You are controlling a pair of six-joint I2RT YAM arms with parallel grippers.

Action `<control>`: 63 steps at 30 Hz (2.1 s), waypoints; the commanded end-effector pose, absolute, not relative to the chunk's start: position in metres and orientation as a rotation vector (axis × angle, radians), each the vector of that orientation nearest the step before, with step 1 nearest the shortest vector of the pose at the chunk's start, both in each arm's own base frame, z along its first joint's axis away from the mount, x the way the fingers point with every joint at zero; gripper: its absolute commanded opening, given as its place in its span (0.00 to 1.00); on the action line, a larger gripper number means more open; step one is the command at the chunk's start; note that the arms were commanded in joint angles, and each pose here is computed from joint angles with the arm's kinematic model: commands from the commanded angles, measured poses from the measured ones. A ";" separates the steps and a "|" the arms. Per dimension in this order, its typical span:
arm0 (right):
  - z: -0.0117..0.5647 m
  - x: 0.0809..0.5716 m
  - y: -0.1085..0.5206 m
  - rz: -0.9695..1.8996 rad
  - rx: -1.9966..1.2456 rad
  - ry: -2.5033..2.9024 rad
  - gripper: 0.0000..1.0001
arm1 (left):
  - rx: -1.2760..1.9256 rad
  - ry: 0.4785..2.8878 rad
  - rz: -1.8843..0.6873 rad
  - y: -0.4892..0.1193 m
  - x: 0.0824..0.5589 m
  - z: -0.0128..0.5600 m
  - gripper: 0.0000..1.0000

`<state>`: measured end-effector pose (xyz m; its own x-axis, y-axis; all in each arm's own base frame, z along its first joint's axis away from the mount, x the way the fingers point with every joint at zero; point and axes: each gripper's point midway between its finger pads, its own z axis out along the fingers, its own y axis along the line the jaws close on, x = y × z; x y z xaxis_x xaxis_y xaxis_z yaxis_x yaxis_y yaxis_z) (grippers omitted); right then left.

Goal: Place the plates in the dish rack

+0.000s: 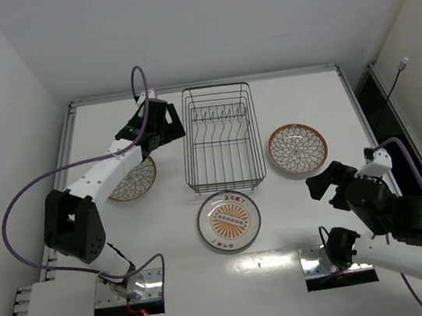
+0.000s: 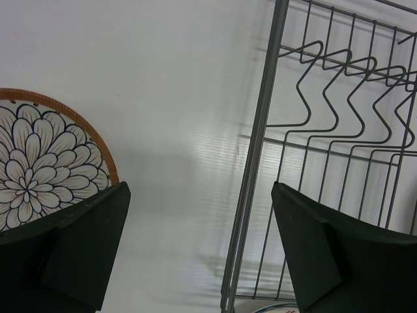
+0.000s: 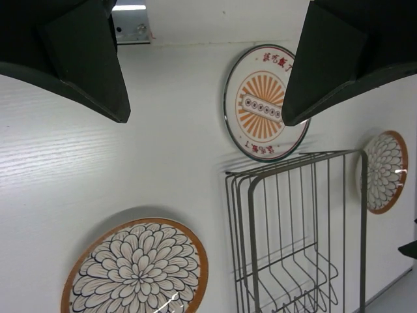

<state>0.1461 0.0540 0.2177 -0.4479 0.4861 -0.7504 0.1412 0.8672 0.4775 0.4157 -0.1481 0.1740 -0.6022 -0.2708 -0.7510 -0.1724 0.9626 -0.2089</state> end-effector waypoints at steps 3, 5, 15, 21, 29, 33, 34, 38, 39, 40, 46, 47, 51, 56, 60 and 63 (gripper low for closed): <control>0.229 0.151 0.045 0.368 0.451 1.981 1.00 | -0.313 2.168 -0.190 -0.150 0.419 0.196 0.88; 0.233 0.157 0.053 0.346 0.417 1.986 1.00 | -0.309 2.171 -0.199 -0.151 0.419 0.196 0.88; 0.267 0.167 0.003 0.201 0.603 1.764 1.00 | -0.309 2.171 -0.199 -0.151 0.419 0.196 0.88; 0.231 0.169 0.018 0.156 0.535 1.850 1.00 | -0.293 2.191 -0.224 -0.157 0.418 0.191 0.88; 0.224 0.190 0.042 0.008 0.436 1.882 1.00 | -0.293 2.199 -0.219 -0.157 0.419 0.187 0.88; 0.237 0.212 0.067 -0.072 0.293 1.899 1.00 | -0.293 2.199 -0.219 -0.157 0.419 0.187 0.88; 0.244 0.218 0.070 -0.084 0.295 1.903 1.00 | -0.282 2.200 -0.214 -0.156 0.418 0.187 0.88; 0.241 0.253 0.093 -0.143 0.209 1.980 1.00 | -0.282 2.200 -0.214 -0.156 0.418 0.187 0.88; 0.241 0.266 0.100 -0.149 0.188 1.990 1.00 | -0.282 2.200 -0.214 -0.156 0.418 0.187 0.88; 0.241 0.273 0.099 -0.143 0.192 2.002 1.00 | -0.282 2.200 -0.214 -0.156 0.418 0.187 0.88; 0.217 0.311 0.065 0.042 0.355 2.110 1.00 | -0.285 2.214 -0.195 -0.154 0.418 0.180 0.88; 0.212 0.313 0.037 0.025 0.448 2.111 1.00 | -0.274 2.224 -0.184 -0.154 0.418 0.175 0.88; 0.166 0.307 -0.005 0.188 0.641 2.197 1.00 | -0.279 2.221 -0.174 -0.153 0.419 0.175 0.88; 0.108 0.293 -0.011 0.429 0.764 2.332 1.00 | -0.274 2.224 -0.184 -0.154 0.418 0.175 0.88; 0.090 0.287 -0.024 0.509 0.867 2.290 1.00 | -0.275 2.216 -0.189 -0.154 0.418 0.179 0.88; 0.081 0.286 -0.026 0.592 0.929 2.253 1.00 | -0.275 2.216 -0.189 -0.154 0.418 0.179 0.88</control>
